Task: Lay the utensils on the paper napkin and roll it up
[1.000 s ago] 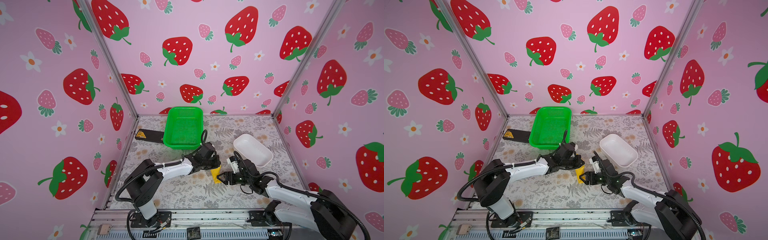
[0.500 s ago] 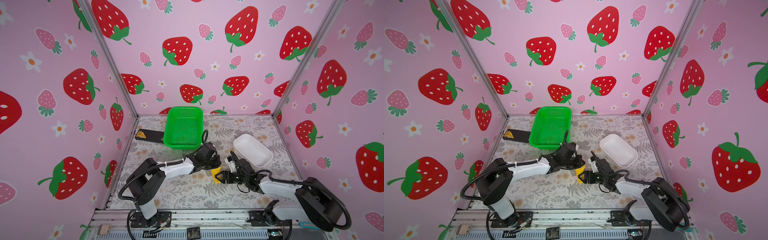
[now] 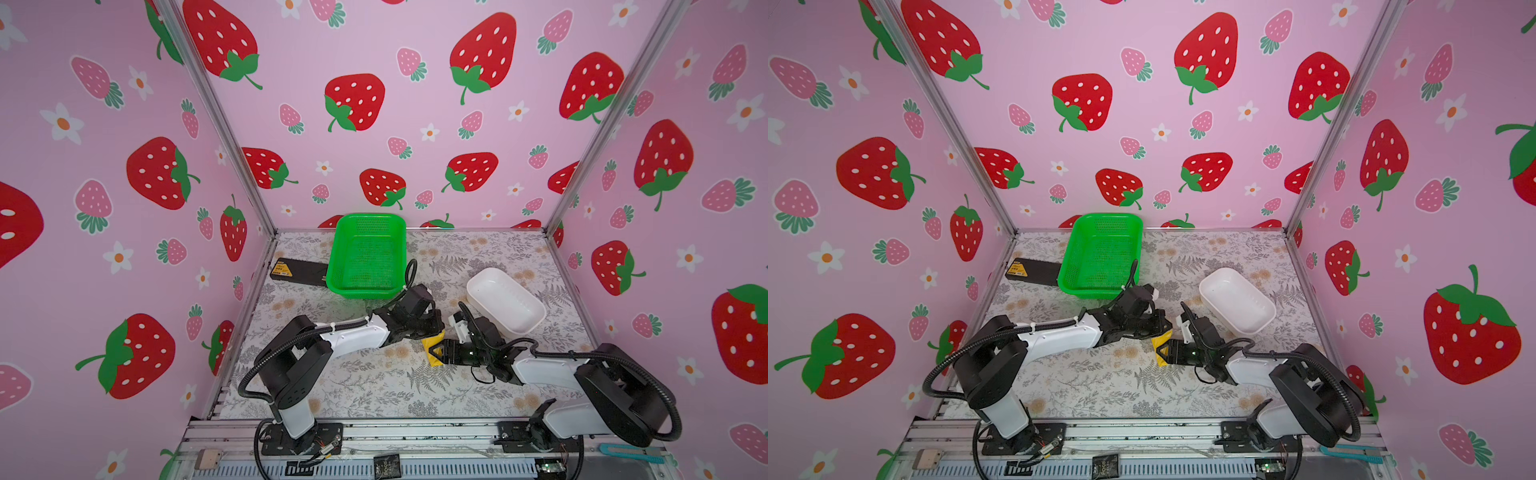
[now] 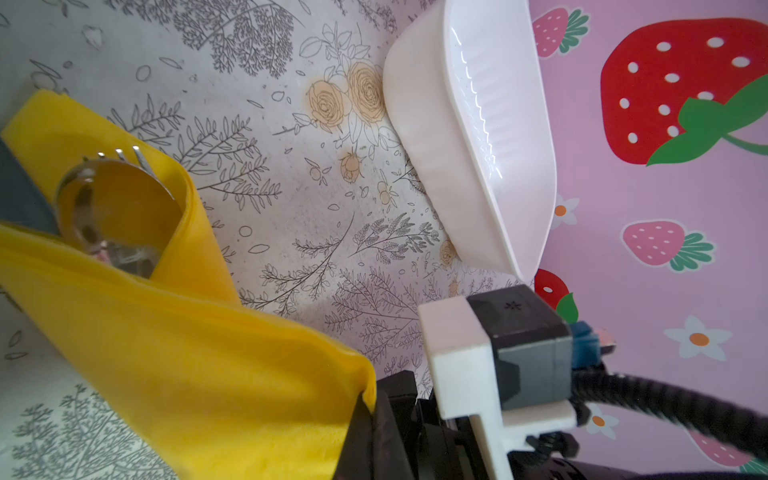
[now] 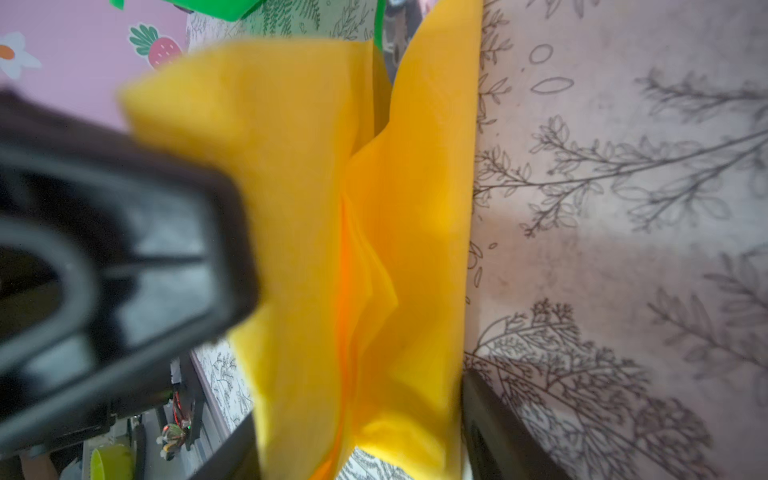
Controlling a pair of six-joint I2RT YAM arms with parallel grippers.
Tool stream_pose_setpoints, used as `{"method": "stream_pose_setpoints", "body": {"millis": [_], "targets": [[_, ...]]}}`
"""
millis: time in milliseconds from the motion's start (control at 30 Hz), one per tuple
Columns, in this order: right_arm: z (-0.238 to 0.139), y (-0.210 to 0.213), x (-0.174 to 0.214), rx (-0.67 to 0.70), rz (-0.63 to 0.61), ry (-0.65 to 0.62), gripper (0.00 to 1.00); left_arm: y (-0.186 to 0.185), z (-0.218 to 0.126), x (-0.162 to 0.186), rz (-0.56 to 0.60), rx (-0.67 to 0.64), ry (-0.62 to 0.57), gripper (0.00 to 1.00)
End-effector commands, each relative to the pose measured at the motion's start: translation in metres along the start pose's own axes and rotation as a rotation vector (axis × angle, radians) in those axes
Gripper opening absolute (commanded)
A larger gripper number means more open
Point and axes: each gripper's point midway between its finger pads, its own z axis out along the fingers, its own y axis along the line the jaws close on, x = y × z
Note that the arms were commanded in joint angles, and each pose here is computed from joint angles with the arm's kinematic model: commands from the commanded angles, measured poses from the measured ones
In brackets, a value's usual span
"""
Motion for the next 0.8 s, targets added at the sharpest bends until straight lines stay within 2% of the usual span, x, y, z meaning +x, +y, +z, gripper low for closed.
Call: {"method": "stream_pose_setpoints", "body": {"millis": [0, 233, 600, 767], "targets": [[0.001, -0.006, -0.001, 0.015, 0.029, -0.018, 0.61, -0.018, 0.000, -0.008, 0.004, 0.043, -0.015, 0.00], [0.002, -0.013, 0.003, 0.036, 0.050, -0.011, 0.56, -0.019, 0.001, -0.008, 0.004, 0.047, -0.012, 0.00], [0.001, -0.015, 0.009, 0.020, 0.092, -0.006, 0.39, -0.019, 0.004, -0.007, -0.001, 0.048, -0.003, 0.00], [0.000, -0.017, 0.012, 0.028, 0.105, -0.002, 0.35, -0.020, 0.005, -0.006, 0.000, 0.049, 0.000, 0.00]]}}
